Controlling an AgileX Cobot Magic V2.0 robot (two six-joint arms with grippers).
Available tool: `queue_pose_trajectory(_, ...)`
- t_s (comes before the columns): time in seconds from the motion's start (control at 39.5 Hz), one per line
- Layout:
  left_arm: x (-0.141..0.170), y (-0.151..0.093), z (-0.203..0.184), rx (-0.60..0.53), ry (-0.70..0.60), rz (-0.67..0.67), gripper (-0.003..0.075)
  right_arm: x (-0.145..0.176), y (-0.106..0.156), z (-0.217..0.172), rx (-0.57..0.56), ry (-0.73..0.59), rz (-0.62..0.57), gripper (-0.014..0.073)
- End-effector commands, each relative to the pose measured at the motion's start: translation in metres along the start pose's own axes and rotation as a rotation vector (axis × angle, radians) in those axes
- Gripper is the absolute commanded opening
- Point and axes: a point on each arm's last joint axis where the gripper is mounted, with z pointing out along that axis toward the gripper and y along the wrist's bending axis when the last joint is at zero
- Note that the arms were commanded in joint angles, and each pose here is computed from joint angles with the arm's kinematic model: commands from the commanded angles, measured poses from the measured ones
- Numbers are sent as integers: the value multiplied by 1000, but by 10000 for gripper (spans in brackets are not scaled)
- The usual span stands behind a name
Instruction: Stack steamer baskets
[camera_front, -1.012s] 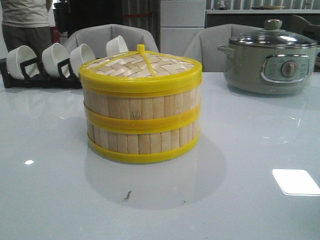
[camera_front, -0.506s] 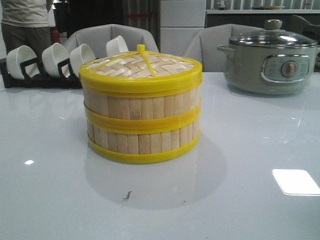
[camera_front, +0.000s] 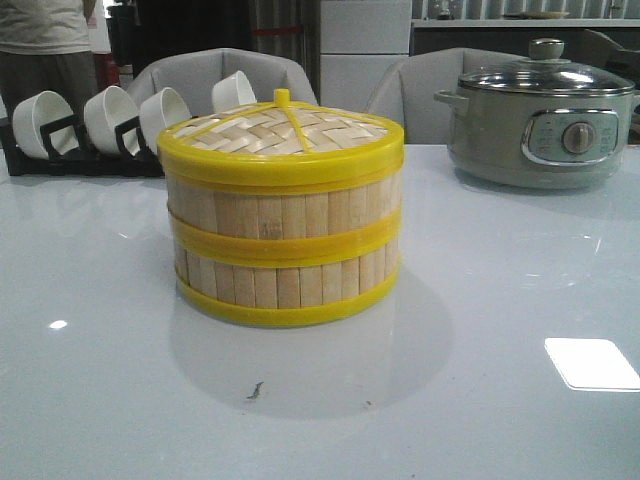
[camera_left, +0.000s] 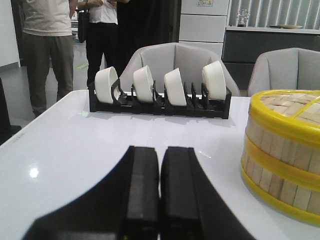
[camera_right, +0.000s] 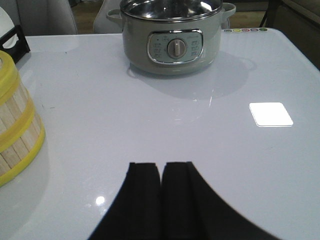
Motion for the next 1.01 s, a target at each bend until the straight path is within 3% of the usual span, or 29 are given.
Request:
queue_pose_trajectory(0.0, -9, -1, -2, 6, -105, -3, 94, -17, 1, -2, -3, -110, -15, 56)
queue_pose_trajectory(0.66, -9, -1, -2, 6, -105, -3, 94, -17, 1, -2, -3, -110, -15, 56)
queue_pose_trajectory(0.81, -9, -1, -2, 6, -105, -3, 94, -18, -1, -2, 23, -112, -106, 57)
queue_pose_trajectory(0.99, -9, -1, -2, 6, -105, -3, 94, -18, -1, -2, 23, -113, -108, 57)
